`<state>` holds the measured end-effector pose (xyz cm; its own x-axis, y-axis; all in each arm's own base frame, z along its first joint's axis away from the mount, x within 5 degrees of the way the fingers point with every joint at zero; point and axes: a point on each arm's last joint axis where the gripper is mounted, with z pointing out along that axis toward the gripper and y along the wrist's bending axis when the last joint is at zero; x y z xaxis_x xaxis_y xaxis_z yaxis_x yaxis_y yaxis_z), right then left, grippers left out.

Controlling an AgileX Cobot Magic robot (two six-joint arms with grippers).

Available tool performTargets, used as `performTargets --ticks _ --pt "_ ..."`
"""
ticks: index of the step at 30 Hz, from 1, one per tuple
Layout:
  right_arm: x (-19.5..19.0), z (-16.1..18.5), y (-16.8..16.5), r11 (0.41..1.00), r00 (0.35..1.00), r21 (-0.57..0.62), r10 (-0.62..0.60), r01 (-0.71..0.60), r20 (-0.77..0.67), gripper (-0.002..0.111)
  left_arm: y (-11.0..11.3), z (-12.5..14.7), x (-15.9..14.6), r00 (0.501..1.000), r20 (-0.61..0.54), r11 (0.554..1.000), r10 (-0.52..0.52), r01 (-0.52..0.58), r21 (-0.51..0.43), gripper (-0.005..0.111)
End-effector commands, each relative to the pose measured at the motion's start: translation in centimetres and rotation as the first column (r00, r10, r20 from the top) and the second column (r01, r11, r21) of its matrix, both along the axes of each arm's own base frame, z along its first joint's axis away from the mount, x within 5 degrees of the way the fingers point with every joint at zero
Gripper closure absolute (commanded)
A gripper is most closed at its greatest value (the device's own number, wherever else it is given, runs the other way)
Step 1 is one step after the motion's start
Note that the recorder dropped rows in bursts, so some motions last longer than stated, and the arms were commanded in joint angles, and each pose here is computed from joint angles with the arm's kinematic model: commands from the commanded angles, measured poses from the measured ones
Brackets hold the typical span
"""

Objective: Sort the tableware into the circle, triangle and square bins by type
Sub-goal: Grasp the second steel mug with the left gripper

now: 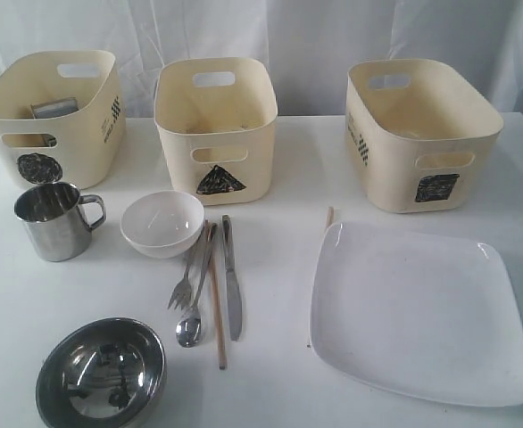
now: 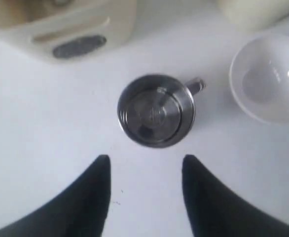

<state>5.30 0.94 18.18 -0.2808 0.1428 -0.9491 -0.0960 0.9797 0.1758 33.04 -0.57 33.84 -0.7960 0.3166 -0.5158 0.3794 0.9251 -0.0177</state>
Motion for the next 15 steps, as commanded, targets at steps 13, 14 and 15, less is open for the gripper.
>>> performTargets --ticks 13,14,15 --pt "0.0 0.0 0.0 1.000 1.000 -0.013 -0.005 0.005 0.009 0.108 0.7 -11.1 3.8 0.992 -0.050 0.993 0.118 -0.118 -0.001 0.043" --pt "0.0 0.0 0.0 1.000 1.000 -0.013 -0.005 0.005 0.009 0.108 0.7 -12.0 4.3 0.990 -0.055 0.991 0.129 -0.130 -0.012 0.043" --pt "0.0 0.0 0.0 1.000 1.000 -0.013 -0.005 0.005 0.009 0.108 0.6 -12.6 4.6 0.990 -0.056 0.991 0.130 -0.131 -0.017 0.043"
